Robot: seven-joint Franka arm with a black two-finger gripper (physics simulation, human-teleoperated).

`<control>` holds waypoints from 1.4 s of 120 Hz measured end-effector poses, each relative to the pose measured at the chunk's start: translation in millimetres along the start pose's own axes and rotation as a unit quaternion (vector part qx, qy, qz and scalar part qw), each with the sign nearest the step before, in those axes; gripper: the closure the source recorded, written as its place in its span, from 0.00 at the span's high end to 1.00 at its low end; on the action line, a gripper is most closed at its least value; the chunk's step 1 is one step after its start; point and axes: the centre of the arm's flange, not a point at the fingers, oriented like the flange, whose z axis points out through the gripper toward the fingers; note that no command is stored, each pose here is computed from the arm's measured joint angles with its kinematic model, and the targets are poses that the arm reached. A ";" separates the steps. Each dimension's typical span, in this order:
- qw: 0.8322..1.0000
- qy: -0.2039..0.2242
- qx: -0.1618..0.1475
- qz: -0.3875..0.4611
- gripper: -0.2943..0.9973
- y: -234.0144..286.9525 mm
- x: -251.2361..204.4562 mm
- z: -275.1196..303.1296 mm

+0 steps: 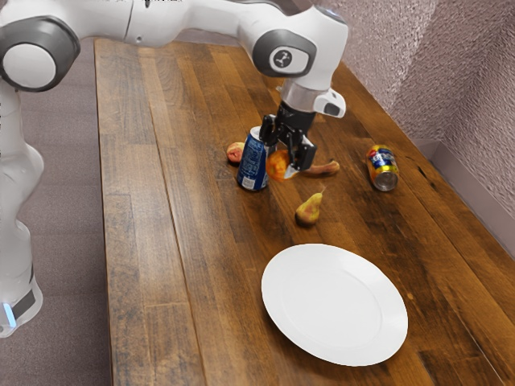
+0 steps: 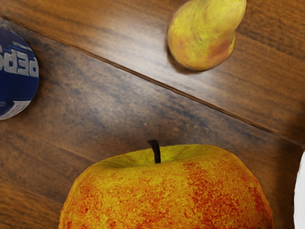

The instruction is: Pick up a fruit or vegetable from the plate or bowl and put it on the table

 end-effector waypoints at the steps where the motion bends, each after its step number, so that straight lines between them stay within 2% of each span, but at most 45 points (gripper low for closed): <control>1: 1.000 -0.002 0.002 -0.002 0.44 -2.6 1.5 1.3; 22: 0.999 -0.023 0.020 -0.027 0.44 -31.5 14.6 13.8; 62: 0.998 -0.031 0.028 0.054 0.44 45.9 -24.6 17.0; 88: 0.998 -0.033 0.028 0.044 0.44 34.3 -18.1 17.4; 101: 0.999 -0.035 0.025 0.026 0.59 18.3 -7.7 20.1; 113: 0.999 -0.035 0.024 0.024 0.68 17.5 -5.3 22.0; 137: 0.998 -0.029 0.024 0.053 0.75 45.3 -18.8 21.6; 147: 0.997 -0.005 0.002 0.077 0.76 48.3 -40.4 -15.1; 156: 0.987 0.055 -0.030 0.145 0.77 60.8 -78.2 -103.6; 163: 0.964 0.073 -0.041 0.252 0.77 87.0 -122.0 -142.4; 168: 0.947 0.072 -0.043 0.309 0.77 82.6 -130.6 -153.4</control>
